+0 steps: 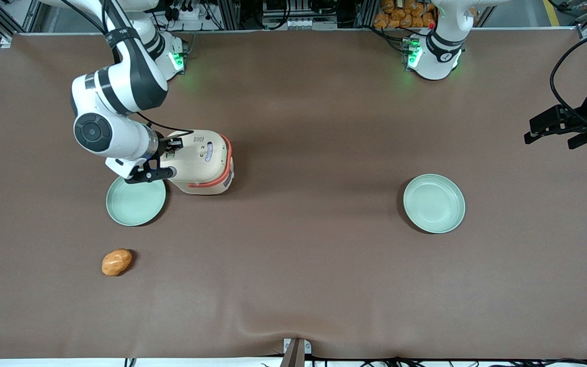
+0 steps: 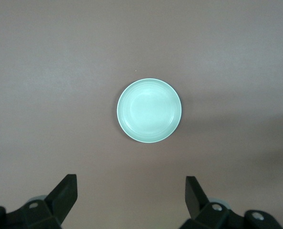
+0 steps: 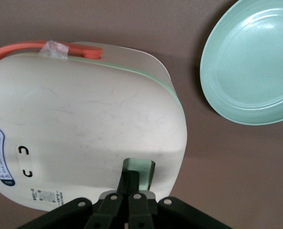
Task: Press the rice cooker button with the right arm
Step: 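Press down on the green button with the closed right gripper, then lift the right gripper away from the cooker as the lid pops open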
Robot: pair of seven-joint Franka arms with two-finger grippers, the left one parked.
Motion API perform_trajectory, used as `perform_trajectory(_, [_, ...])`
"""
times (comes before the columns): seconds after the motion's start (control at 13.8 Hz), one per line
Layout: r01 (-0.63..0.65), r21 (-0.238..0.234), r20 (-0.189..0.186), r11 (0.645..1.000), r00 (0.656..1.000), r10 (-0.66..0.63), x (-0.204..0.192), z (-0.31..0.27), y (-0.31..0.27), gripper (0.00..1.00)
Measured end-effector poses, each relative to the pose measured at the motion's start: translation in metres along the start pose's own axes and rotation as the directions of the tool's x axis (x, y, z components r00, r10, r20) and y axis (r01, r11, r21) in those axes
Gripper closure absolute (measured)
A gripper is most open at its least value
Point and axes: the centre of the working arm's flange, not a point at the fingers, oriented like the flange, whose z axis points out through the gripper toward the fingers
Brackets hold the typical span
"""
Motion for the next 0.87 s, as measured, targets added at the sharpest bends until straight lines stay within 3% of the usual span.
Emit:
perform_trajectory(0.29, [-0.013,0.002,0.004,1.000,1.000,0.013,-0.001,-0.001,0.000,0.99])
perform_trajectory(0.58, [-0.020,-0.003,0.066,1.000,0.998,0.020,-0.004,-0.021,0.001,0.99])
perform_trajectory(0.87, [-0.022,-0.003,0.098,1.000,0.995,0.022,-0.010,-0.068,0.004,0.99])
